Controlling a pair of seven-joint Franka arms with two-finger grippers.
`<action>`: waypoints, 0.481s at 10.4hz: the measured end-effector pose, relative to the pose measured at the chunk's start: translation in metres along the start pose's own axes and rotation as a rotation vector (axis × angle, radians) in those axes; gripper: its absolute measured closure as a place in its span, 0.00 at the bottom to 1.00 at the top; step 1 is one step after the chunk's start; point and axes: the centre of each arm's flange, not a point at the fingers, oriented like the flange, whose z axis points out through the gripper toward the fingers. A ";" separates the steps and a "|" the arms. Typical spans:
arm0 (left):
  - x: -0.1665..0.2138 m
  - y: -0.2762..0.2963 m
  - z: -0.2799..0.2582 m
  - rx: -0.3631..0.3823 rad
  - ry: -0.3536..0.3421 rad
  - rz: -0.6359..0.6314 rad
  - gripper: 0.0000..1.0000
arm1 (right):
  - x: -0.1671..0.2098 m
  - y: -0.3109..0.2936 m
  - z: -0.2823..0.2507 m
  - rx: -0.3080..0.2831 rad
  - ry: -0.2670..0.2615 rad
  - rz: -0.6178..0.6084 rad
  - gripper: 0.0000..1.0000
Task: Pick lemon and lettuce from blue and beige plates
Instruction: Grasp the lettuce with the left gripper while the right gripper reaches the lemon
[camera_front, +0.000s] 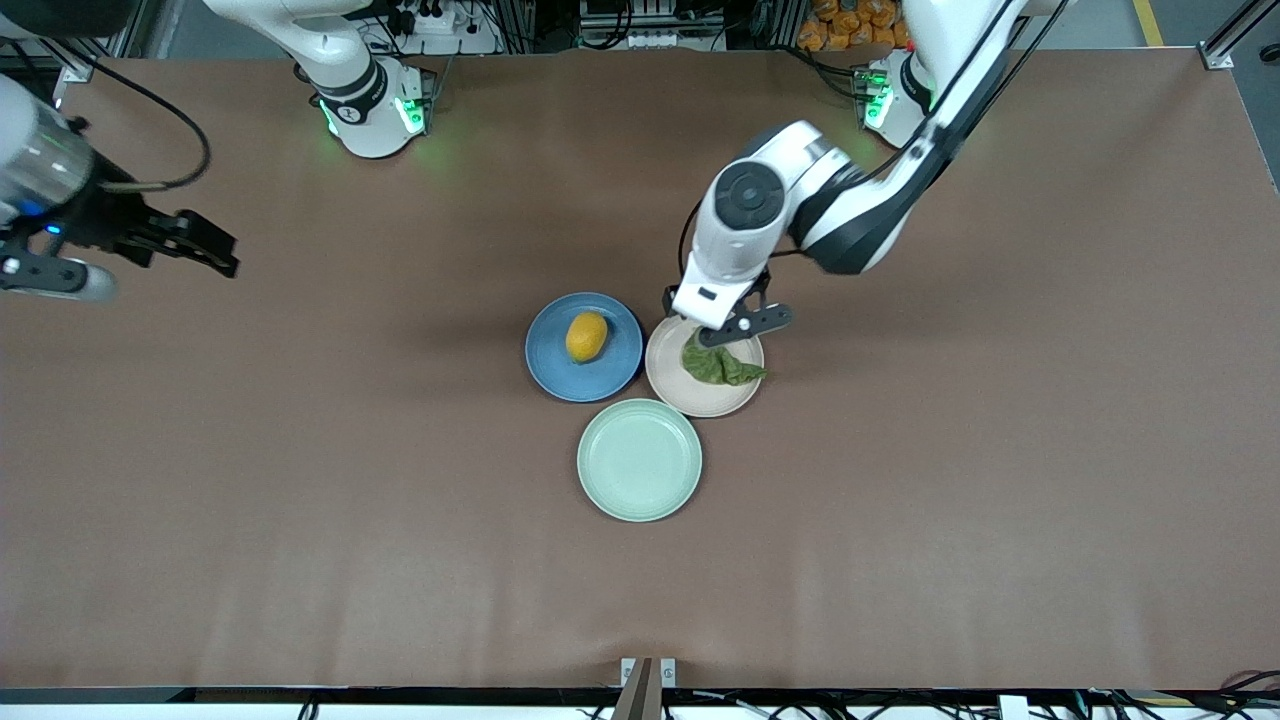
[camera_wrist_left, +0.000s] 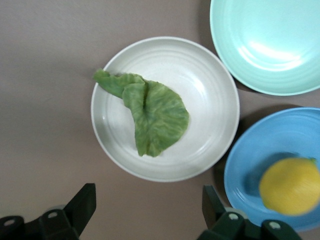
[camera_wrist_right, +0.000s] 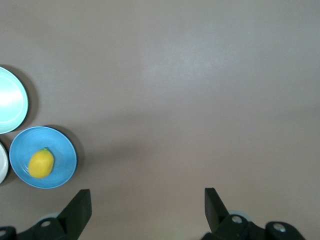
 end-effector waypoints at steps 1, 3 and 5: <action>0.002 0.003 0.018 0.004 0.004 0.002 0.08 | 0.000 -0.019 0.009 -0.005 -0.007 0.024 0.00; 0.005 0.003 0.052 0.040 0.015 0.010 0.11 | 0.003 -0.052 0.030 0.004 -0.022 0.042 0.00; 0.012 -0.002 0.084 0.080 0.010 0.008 0.17 | 0.013 -0.071 0.057 0.062 -0.046 0.055 0.00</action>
